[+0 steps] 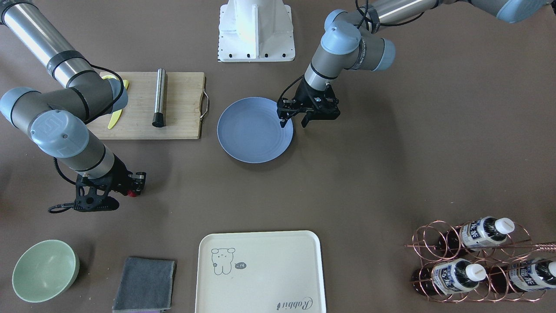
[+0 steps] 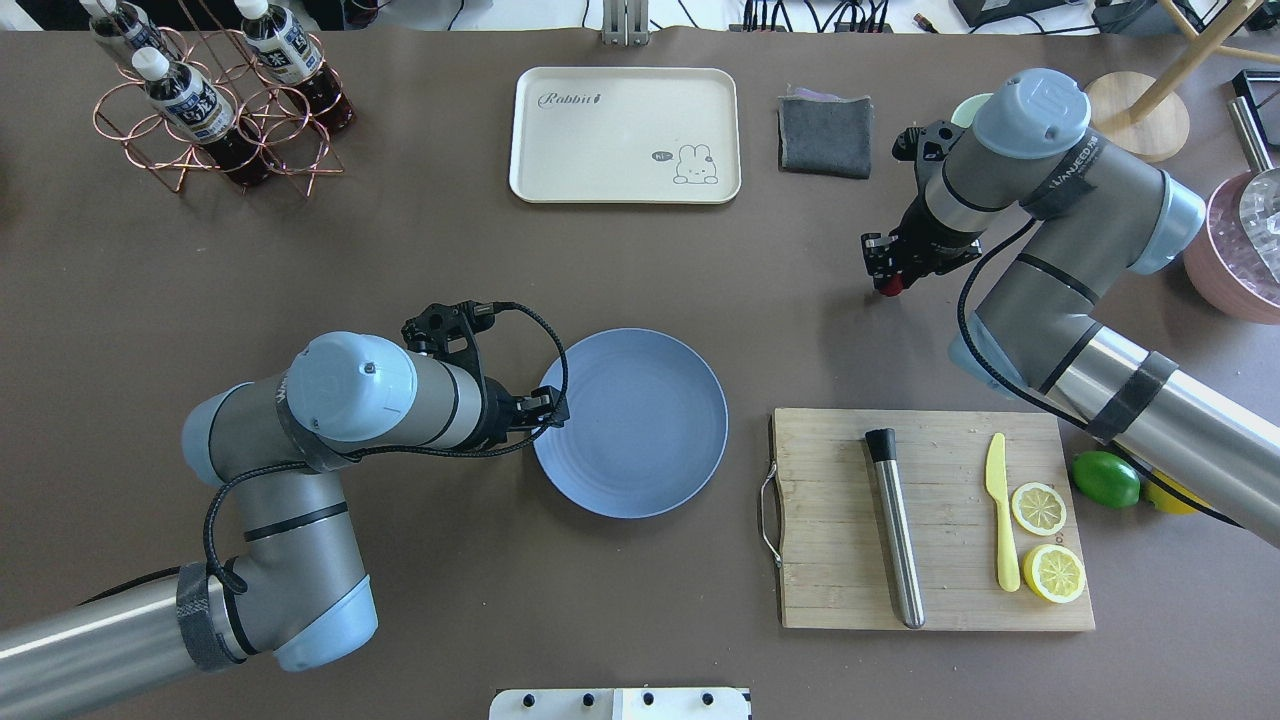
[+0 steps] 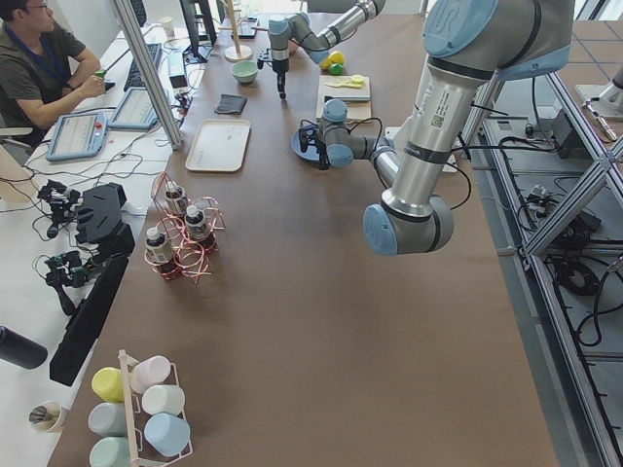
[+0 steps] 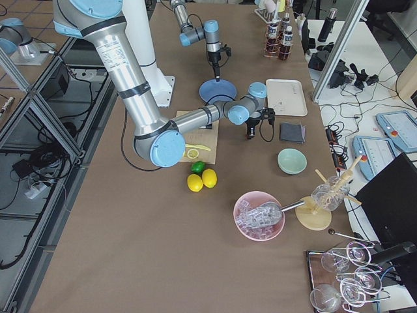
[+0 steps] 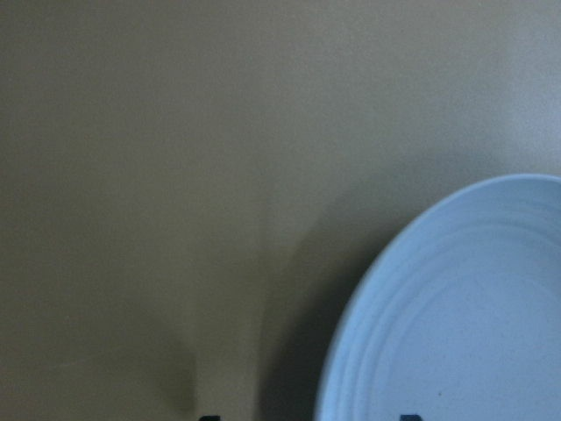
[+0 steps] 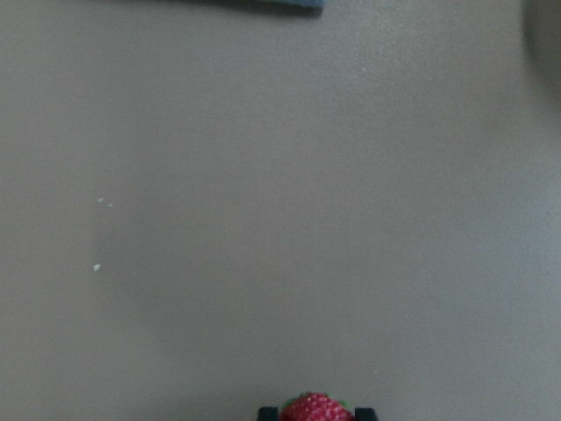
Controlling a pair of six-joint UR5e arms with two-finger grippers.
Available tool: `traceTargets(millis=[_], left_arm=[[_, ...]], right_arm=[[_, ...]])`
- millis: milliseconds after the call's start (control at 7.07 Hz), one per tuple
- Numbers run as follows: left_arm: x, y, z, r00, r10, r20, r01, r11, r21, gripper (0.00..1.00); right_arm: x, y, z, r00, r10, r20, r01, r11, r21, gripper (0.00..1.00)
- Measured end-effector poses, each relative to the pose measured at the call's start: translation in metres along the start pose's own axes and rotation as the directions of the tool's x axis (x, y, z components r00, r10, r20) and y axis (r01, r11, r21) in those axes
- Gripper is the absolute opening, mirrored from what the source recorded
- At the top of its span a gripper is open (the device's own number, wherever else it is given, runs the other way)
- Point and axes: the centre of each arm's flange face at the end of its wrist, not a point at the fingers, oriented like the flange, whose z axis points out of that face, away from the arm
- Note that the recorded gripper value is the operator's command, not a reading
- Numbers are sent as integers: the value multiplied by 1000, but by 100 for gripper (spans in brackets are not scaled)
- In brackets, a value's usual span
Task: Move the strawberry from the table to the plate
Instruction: 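Close the right gripper on the strawberry and lift it, then carry the strawberry over the blue plate with the right gripper while the left arm withdraws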
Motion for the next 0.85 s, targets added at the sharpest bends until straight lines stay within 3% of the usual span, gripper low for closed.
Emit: traceTargets(millis=[425, 849], left_arm=[[-21, -27, -19, 1000, -3, 5, 3, 999, 37, 75], [-111, -113, -80, 988, 136, 66, -139, 989, 45, 75]], right_arm=[[-62, 29, -56, 997, 21, 80, -24, 999, 30, 0], [-182, 104, -65, 983, 92, 160, -98, 995, 30, 0]])
